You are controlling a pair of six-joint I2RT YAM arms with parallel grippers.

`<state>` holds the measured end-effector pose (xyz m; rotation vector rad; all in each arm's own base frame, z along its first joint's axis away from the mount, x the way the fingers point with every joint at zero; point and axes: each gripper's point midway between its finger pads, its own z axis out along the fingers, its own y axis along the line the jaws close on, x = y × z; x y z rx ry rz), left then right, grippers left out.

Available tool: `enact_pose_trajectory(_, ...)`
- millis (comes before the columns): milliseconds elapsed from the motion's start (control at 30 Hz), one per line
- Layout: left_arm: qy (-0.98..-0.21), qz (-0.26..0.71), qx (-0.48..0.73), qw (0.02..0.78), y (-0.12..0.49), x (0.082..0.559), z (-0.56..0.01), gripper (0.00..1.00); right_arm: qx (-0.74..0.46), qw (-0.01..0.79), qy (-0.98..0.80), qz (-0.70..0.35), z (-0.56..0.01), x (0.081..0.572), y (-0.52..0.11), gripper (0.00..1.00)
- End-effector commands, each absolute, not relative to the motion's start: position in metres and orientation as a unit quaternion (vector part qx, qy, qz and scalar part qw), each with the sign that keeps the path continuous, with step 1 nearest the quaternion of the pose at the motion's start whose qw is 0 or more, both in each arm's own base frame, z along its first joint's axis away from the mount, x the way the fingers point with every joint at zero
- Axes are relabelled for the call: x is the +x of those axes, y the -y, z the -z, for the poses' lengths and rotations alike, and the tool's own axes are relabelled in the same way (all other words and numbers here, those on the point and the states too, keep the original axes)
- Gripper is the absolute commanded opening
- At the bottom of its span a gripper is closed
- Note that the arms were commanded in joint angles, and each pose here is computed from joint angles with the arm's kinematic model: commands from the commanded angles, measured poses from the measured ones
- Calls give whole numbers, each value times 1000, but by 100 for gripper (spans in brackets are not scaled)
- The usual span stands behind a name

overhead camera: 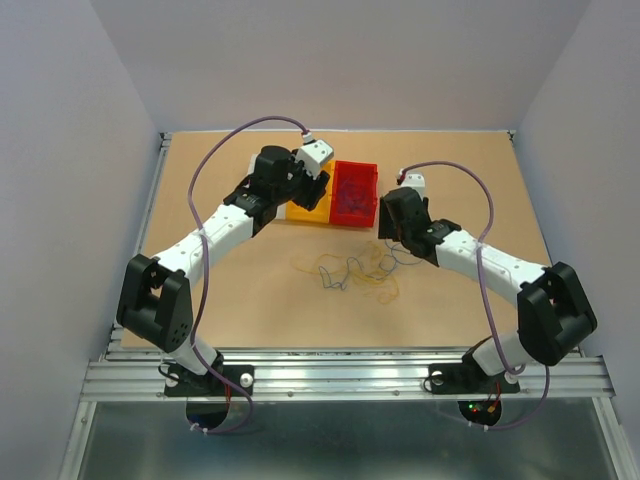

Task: Untangle the cables

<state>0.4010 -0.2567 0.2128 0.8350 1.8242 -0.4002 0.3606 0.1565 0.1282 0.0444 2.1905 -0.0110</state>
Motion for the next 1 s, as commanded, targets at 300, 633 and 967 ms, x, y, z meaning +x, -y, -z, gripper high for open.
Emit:
enact_pose_trajectory(300,-735,179,369,540,269,396,-228,62,0,394,-918,49,-86,331,-138,60)
enact_pose_trajectory(633,-739,178,372,533,271,397,-223,62,-34,365,-928,60,-64,356,-157,59)
enact_pose_trajectory(967,-738,177,373,533,272,396,-223,62,-44,360,-930,65,-58,365,-164,1)
